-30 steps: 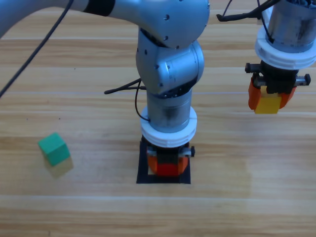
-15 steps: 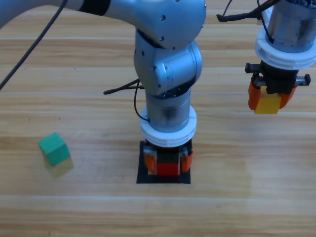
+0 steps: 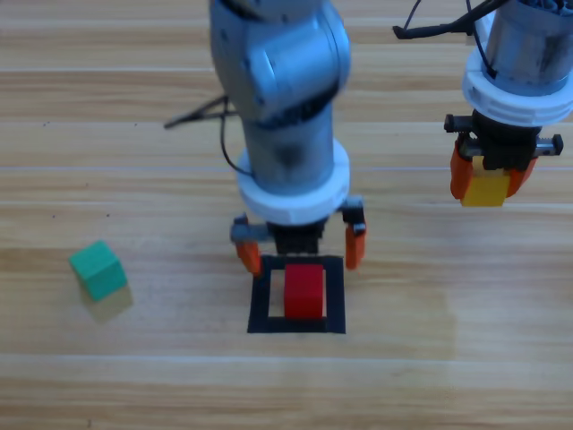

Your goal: Stack the blocks in the rectangular block: red at the bottom, yellow in the middle, green on top

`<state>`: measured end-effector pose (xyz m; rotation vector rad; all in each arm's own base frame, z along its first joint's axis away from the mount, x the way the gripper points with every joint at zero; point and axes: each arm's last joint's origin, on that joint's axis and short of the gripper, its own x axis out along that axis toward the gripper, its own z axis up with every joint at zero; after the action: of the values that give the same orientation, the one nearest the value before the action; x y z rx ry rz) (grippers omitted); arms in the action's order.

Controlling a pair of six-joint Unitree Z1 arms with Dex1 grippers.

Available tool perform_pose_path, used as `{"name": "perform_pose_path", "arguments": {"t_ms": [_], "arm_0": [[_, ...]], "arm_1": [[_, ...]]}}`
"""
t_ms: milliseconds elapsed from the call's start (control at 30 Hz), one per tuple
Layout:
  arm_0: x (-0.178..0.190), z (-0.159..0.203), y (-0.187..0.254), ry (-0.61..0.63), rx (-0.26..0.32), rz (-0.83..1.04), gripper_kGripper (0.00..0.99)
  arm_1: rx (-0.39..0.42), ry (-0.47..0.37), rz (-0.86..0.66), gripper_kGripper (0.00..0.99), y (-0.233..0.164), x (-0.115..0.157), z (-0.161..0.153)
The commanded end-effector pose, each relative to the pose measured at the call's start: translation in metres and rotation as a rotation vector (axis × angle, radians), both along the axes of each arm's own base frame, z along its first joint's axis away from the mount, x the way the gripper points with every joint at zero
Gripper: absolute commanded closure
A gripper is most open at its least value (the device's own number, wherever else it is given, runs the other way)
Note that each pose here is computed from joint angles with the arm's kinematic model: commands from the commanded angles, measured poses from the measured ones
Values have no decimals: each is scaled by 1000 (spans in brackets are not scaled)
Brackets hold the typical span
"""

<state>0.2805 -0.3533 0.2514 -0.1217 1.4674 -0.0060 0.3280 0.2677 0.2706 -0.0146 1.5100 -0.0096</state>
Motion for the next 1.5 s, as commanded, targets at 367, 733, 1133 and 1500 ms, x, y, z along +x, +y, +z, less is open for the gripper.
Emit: {"name": "perform_pose_path", "arguments": {"t_ms": [367,733,1133,1500], "arm_0": [[32,85,192,1,81,346,0],[33,44,183,147,104,539,0],[43,1,171,216,127,654,30],[42,-18,195,226,78,661,28]], "arm_1": [[38,-42,126,990,83,-71,9],[6,-12,171,990,160,-81,-29],[-8,-3,148,990,178,-74,-58],[-38,6,132,990,180,-72,-70]]}}
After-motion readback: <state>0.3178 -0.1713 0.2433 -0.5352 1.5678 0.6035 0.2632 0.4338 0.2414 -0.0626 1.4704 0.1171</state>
